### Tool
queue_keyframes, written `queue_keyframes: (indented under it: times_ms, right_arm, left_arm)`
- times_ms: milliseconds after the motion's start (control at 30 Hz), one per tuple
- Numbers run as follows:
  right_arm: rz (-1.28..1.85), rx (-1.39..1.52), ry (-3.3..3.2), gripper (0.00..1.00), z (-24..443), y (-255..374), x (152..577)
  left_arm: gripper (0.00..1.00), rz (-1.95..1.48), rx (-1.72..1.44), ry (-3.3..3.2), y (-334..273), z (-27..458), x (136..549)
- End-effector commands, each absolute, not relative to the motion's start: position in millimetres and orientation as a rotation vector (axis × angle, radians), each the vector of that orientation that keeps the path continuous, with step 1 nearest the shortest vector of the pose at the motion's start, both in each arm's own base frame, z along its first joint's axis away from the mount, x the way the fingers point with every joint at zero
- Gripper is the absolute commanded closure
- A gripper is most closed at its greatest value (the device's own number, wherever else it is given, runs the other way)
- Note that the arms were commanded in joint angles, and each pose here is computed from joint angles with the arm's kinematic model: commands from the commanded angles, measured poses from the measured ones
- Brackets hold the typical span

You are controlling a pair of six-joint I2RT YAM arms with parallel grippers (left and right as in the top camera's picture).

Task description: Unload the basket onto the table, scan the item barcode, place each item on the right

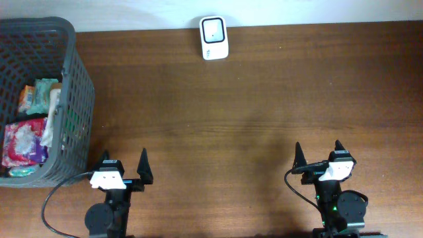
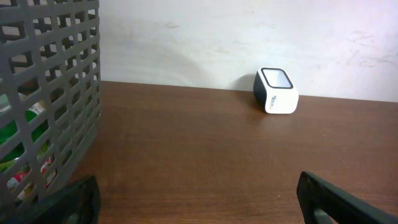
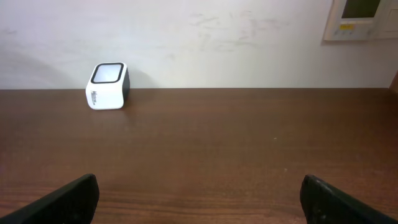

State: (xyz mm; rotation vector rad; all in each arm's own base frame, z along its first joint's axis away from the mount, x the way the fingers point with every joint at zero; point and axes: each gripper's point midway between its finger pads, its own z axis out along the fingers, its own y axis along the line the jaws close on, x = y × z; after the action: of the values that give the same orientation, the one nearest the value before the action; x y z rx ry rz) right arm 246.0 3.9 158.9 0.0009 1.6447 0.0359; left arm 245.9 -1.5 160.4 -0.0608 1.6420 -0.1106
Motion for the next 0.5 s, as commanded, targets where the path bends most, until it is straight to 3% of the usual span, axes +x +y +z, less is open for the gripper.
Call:
queue_keyframes:
  times_ms: [0, 367, 467]
  right_arm:
    - [0.036, 0.001, 1.654, 0.01, 154.7, 4.7, 246.2]
    - [0.036, 0.001, 1.654, 0.01, 154.7, 4.7, 246.2]
    - [0.036, 0.001, 1.654, 0.01, 154.7, 4.7, 246.2]
  left_arm:
    - [0.01, -0.106, -0.068, 1.643, -0.3, 158.0, 245.9]
    - [0.01, -0.106, -0.068, 1.643, -0.3, 158.0, 245.9]
    - [0.01, -0.185, -0.001, 1.54, -15.3, 184.3, 245.3]
